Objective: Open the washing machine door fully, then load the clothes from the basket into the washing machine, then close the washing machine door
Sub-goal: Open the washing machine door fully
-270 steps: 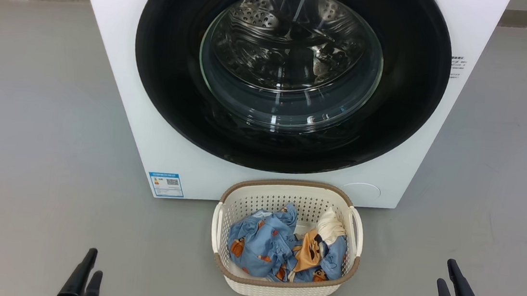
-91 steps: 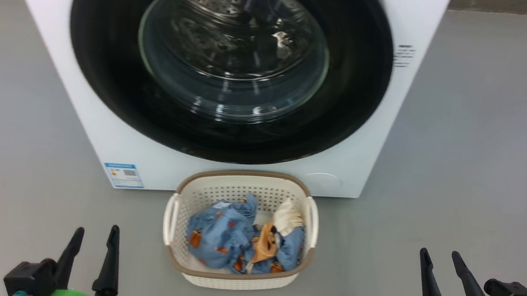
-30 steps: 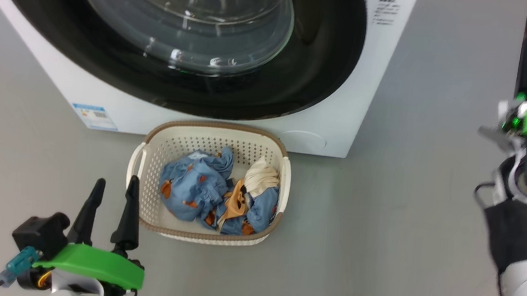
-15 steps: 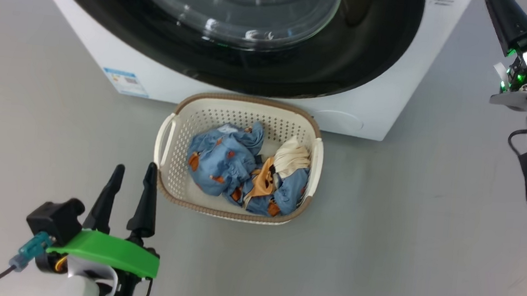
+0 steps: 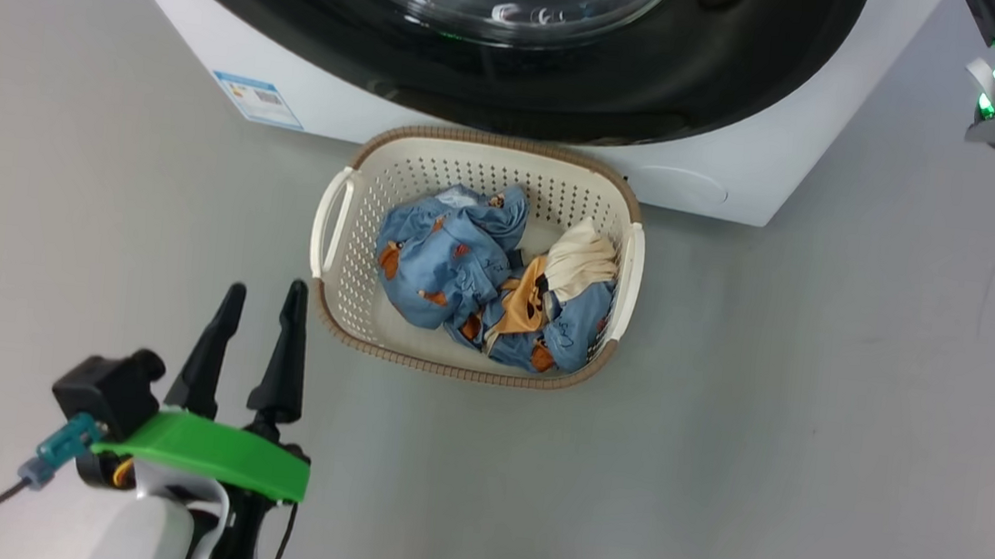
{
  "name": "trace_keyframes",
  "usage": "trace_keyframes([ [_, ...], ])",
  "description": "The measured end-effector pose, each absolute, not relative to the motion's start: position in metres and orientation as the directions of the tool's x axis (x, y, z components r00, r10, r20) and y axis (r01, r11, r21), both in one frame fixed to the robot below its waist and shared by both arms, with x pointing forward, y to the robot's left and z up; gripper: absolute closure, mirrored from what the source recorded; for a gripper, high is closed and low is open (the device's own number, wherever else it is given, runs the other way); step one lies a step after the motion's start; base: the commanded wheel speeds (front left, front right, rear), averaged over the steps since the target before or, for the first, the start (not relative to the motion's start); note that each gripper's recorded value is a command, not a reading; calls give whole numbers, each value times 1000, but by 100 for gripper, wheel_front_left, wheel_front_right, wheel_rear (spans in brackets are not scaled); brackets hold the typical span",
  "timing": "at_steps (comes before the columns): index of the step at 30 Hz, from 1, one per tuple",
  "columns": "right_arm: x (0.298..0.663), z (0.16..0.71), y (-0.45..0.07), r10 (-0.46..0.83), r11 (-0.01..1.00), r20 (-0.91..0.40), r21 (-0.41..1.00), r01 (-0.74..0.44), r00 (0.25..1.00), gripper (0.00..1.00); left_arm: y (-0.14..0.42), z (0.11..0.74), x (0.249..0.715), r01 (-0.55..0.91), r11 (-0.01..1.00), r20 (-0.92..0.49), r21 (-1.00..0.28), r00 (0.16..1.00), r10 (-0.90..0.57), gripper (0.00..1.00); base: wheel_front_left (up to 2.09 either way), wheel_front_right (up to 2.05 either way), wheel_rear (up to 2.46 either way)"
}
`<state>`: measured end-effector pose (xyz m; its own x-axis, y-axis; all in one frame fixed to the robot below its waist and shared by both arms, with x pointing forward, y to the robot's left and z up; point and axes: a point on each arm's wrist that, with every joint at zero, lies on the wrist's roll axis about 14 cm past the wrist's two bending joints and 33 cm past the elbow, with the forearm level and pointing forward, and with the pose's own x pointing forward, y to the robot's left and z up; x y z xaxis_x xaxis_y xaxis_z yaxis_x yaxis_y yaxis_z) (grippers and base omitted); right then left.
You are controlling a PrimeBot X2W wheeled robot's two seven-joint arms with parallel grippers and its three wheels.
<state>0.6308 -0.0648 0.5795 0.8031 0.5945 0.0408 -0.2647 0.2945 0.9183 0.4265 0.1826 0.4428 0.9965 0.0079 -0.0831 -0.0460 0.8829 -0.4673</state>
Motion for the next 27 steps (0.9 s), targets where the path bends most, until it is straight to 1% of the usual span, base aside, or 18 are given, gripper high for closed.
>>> trace_keyframes([
  [6, 638, 574, -55, 629, 290, 25, 920, -265, 777, 100, 181, 442, 434, -38, 880, -80, -473, 997, 0, 0, 0, 0, 0],
  [19, 653, 562, -43, 649, 312, 7, 910, -274, 760, 100, 185, 433, 440, -59, 876, -99, -480, 995, 12, 0, 0, 0, 0],
  [27, 651, 556, -35, 675, 339, -18, 896, -288, 737, 100, 184, 432, 441, -60, 872, -101, -486, 995, 12, 0, 0, 0, 0],
])
